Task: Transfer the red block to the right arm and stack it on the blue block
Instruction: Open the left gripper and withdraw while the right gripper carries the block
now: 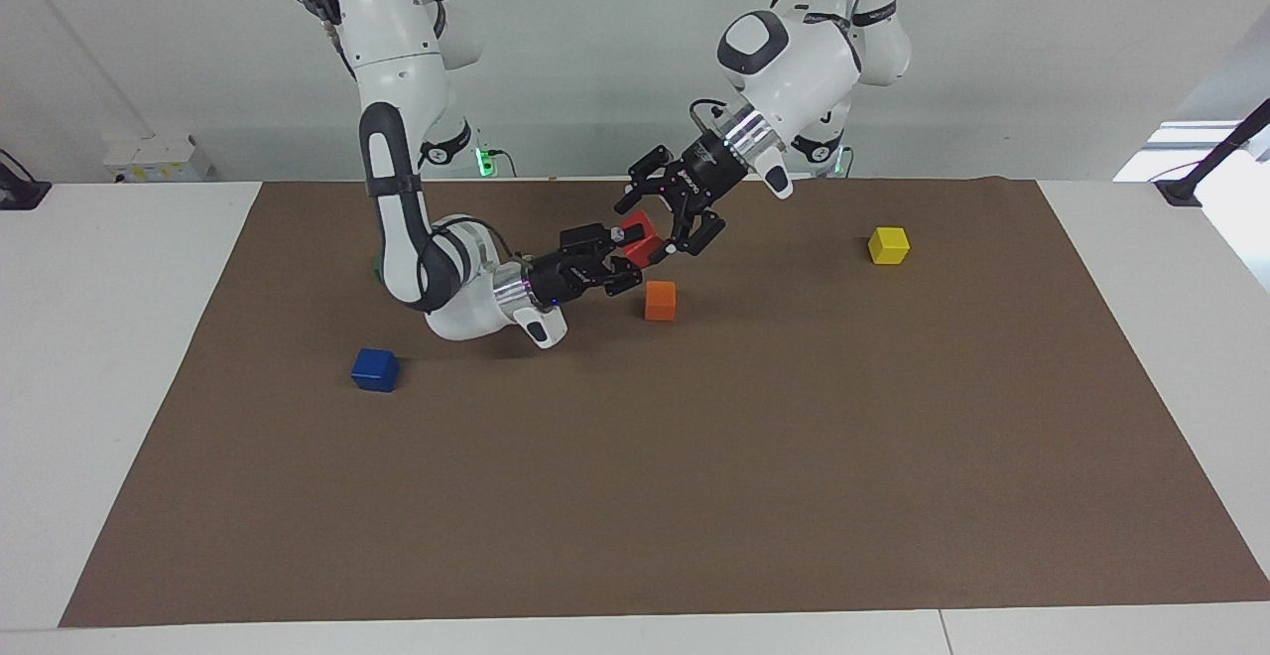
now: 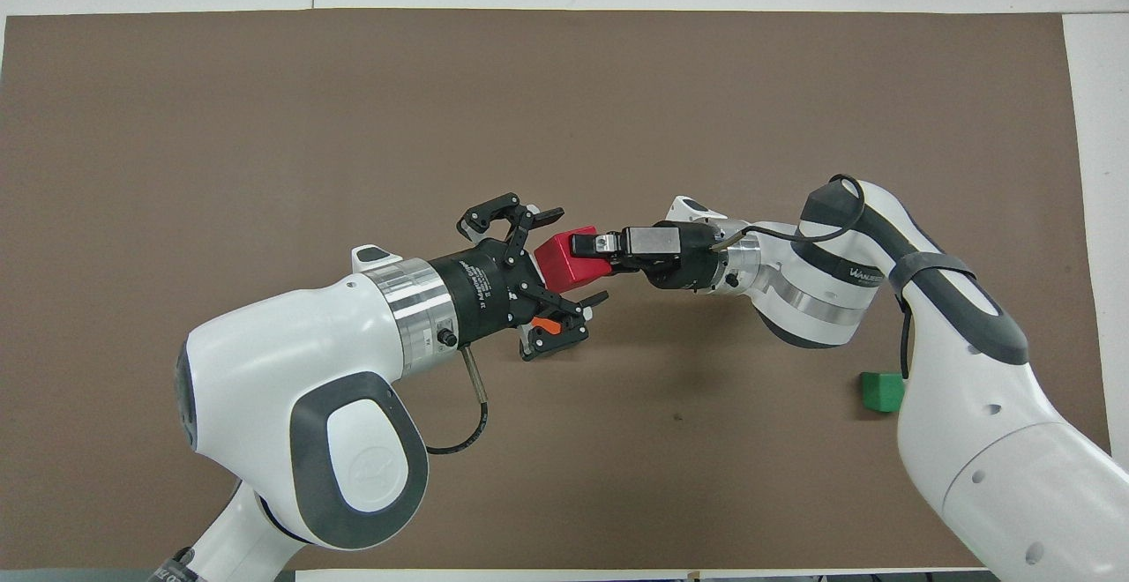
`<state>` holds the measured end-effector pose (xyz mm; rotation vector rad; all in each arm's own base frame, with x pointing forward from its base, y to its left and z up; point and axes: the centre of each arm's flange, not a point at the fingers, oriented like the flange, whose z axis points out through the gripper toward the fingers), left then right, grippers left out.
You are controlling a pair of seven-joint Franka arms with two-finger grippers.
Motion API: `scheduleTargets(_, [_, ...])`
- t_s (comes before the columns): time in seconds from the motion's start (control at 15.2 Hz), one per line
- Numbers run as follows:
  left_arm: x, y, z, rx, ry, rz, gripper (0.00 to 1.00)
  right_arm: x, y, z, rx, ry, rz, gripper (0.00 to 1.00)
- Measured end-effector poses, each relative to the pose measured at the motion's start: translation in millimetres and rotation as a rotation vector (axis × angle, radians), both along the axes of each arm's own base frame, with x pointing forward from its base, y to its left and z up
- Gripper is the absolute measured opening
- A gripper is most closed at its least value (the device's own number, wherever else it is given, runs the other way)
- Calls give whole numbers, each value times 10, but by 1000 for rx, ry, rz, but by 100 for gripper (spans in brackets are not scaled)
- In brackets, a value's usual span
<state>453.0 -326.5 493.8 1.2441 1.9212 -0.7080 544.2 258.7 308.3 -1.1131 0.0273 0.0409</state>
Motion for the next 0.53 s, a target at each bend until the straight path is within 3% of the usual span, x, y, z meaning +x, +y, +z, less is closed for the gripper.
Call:
scheduleTargets(0.26, [249, 673, -43, -5, 20, -76, 100, 58, -45, 90, -67, 13, -16, 59])
scheduleTargets(0.53, [366, 1473, -126, -11, -1, -118, 100, 153, -426, 287, -333, 27, 36, 59])
